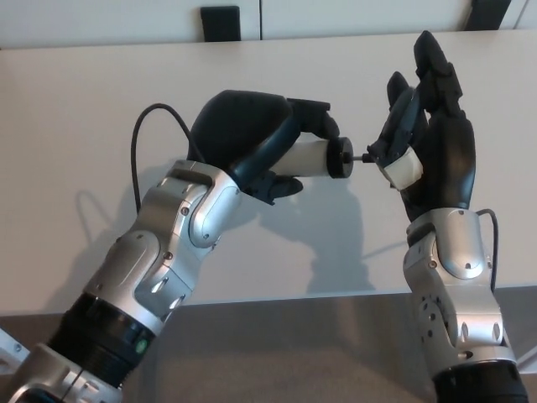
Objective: The robot walks towards a desk on which an air pump is kept in the middle. It lifts it up and holds it with its left hand and uses its right hand to compress it by pushing its handle inwards.
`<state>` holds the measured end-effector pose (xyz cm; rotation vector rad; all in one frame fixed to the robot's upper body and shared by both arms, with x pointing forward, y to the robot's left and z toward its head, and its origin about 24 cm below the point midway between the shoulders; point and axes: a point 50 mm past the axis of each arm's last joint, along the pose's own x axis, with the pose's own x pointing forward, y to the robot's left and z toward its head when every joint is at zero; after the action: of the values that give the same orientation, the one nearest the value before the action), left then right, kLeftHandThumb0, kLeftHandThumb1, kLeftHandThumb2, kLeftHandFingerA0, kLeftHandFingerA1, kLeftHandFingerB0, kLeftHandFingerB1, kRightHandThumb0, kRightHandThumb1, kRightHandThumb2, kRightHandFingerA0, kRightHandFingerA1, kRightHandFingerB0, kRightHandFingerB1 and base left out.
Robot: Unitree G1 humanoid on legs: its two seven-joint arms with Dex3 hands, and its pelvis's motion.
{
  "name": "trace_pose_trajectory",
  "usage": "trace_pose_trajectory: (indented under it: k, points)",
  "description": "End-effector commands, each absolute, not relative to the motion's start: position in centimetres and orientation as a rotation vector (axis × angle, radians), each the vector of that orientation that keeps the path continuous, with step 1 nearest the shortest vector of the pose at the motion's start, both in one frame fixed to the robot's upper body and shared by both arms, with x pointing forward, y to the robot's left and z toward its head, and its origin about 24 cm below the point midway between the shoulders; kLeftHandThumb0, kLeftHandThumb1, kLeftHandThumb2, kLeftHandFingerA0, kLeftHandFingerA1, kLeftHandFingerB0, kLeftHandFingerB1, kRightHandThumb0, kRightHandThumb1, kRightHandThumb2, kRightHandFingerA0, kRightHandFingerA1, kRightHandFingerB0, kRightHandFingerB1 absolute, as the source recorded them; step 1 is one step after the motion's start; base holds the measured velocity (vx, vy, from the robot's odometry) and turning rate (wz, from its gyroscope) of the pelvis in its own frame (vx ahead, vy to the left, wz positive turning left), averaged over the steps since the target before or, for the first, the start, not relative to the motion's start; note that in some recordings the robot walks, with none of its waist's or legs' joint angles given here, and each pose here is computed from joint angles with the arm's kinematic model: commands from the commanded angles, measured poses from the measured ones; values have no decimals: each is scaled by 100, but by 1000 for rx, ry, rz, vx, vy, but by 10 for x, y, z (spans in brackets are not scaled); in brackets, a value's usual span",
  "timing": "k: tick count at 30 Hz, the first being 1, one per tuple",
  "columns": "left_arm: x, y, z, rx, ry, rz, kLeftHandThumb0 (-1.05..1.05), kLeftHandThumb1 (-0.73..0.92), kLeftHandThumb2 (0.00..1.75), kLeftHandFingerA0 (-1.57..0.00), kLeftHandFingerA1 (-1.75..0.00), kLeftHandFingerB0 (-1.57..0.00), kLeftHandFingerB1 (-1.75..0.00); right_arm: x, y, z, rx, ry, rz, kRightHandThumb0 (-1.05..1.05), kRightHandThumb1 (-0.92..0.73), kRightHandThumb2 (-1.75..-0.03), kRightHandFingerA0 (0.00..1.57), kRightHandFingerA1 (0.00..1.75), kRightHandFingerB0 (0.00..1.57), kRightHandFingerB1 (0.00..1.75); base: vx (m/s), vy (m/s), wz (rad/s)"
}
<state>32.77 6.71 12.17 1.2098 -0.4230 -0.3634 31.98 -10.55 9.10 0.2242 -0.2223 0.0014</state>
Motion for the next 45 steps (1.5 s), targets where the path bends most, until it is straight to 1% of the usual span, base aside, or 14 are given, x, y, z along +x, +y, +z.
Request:
trace_pose_trajectory:
  k: [1, 7, 13, 18, 19, 23, 25, 26, 29, 30, 34, 37, 42, 45]
  points:
    - [328, 71, 127, 1237, -470, -324, -19, 63, 58, -90, -115, -70, -51, 320, -108, 100, 272, -258, 9, -82, -74, -96, 0, 14, 0, 14, 0, 0, 0]
    - [328, 69, 132, 1327, -537, -305, -21, 62, 61, -85, -144, -78, -57, 320, -110, 101, 237, -255, 3, -81, -77, -110, 0, 20, 0, 17, 0, 0, 0]
    - [329, 66, 138, 1451, -580, -330, -25, 58, 57, -93, -110, -75, -51, 320, -112, 100, 248, -248, -6, -80, -76, -110, 0, 20, 0, 18, 0, 0, 0]
    - [328, 64, 138, 1502, -597, -336, -24, 54, 56, -91, -120, -76, -51, 319, -113, 96, 254, -255, -20, -83, -80, -110, 0, 19, 0, 15, 0, 0, 0]
    - [328, 64, 137, 1500, -594, -334, -28, 48, 83, -96, -112, -67, -64, 319, -113, 95, 242, -253, -16, -84, -82, -112, 0, 18, 0, 14, 0, 0, 0]
    - [330, 67, 135, 1479, -586, -332, -32, 54, 88, -96, -113, -63, -63, 320, -113, 95, 194, -245, -6, -83, -82, -111, 0, 16, 0, 13, 0, 0, 0]
    - [334, 74, 127, 1452, -557, -328, -24, 68, 63, -79, -153, -77, -71, 321, -118, 92, 139, -228, -18, -87, -80, -111, 0, 15, 0, 11, 0, 0, 0]
    - [339, 81, 121, 1472, -525, -320, -14, 68, 55, -69, -173, -65, -125, 321, -122, 91, 110, -223, -42, -90, -82, -115, 0, 15, 0, 10, 0, 0, 0]
    - [351, 103, 108, 1508, -428, -293, -19, 66, 55, -78, -168, -74, -119, 321, -134, 90, 95, -221, -89, -89, -83, -114, 0, 13, 0, 10, 0, 0, 0]
    - [356, 113, 102, 1518, -384, -287, -10, 69, 50, -71, -174, -59, -145, 320, -139, 90, 99, -225, -97, -87, -83, -114, 0, 11, 0, 10, 0, 0, 0]
    - [364, 134, 91, 1533, -304, -282, -17, 70, 53, -71, -170, -69, -116, 318, -149, 91, 102, -239, -105, -88, -82, -113, 0, 10, 0, 9, 0, 0, 0]
    - [370, 147, 83, 1576, -252, -258, -29, 57, 65, -83, -149, -74, -56, 315, -154, 95, 104, -262, -110, -88, -79, -111, 0, 12, 0, 11, 0, 0, 0]
    - [374, 155, 72, 1610, -187, -256, -22, 64, 60, -76, -156, -76, -55, 308, -157, 98, 106, -286, -101, -87, -79, -111, 0, 12, 0, 11, 0, 0, 0]
    - [373, 157, 62, 1628, -153, -255, -32, 83, 65, -67, -165, -56, -123, 305, -157, 100, 115, -302, -97, -86, -78, -110, 0, 13, 0, 12, 0, 0, 0]
